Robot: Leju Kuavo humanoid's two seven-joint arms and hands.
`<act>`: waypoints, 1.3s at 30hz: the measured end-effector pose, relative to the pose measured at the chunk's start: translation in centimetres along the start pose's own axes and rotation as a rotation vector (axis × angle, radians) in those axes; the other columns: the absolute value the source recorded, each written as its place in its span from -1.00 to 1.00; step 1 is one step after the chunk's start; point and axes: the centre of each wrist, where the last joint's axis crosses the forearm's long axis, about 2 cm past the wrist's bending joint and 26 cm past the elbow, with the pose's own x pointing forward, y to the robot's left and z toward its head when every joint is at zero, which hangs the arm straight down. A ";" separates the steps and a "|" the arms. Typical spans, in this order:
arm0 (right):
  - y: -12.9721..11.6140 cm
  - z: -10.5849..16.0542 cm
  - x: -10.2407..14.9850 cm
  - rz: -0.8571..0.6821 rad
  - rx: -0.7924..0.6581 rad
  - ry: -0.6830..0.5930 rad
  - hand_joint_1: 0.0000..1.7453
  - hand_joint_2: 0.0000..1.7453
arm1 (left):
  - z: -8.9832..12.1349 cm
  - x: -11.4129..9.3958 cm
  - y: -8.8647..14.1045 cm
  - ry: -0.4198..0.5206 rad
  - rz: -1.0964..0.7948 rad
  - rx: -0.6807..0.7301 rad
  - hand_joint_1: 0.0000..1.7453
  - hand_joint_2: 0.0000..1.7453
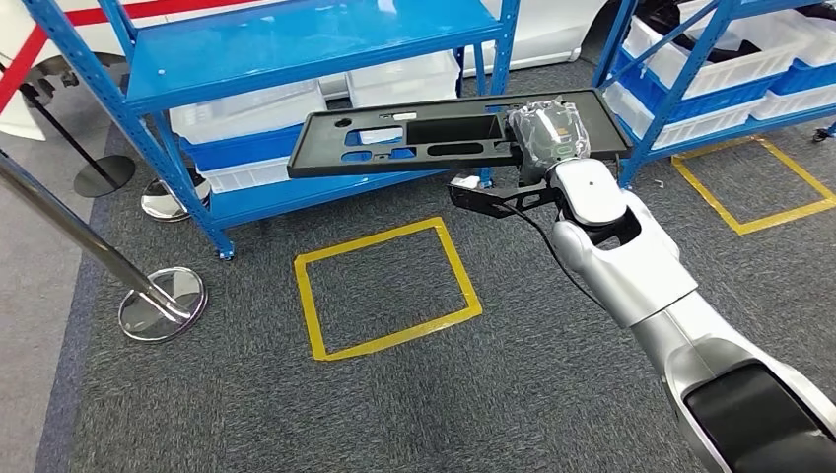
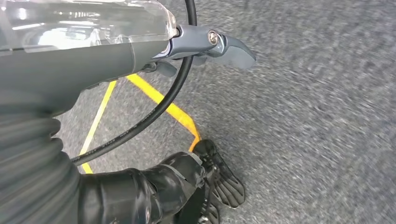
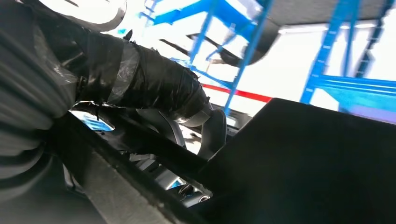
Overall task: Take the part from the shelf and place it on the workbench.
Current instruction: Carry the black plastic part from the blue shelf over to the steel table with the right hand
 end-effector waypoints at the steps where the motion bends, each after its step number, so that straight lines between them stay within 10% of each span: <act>1: 0.1 0.0 0.0 -0.001 0.001 0.001 1.00 1.00 | 0.0 0.0 0.1 -0.001 0.000 0.001 -1.00 1.00; 39: -0.5 -0.1 -0.1 0.012 -0.016 0.007 1.00 1.00 | 0.1 -0.1 -0.3 -0.007 0.006 -0.004 -1.00 1.00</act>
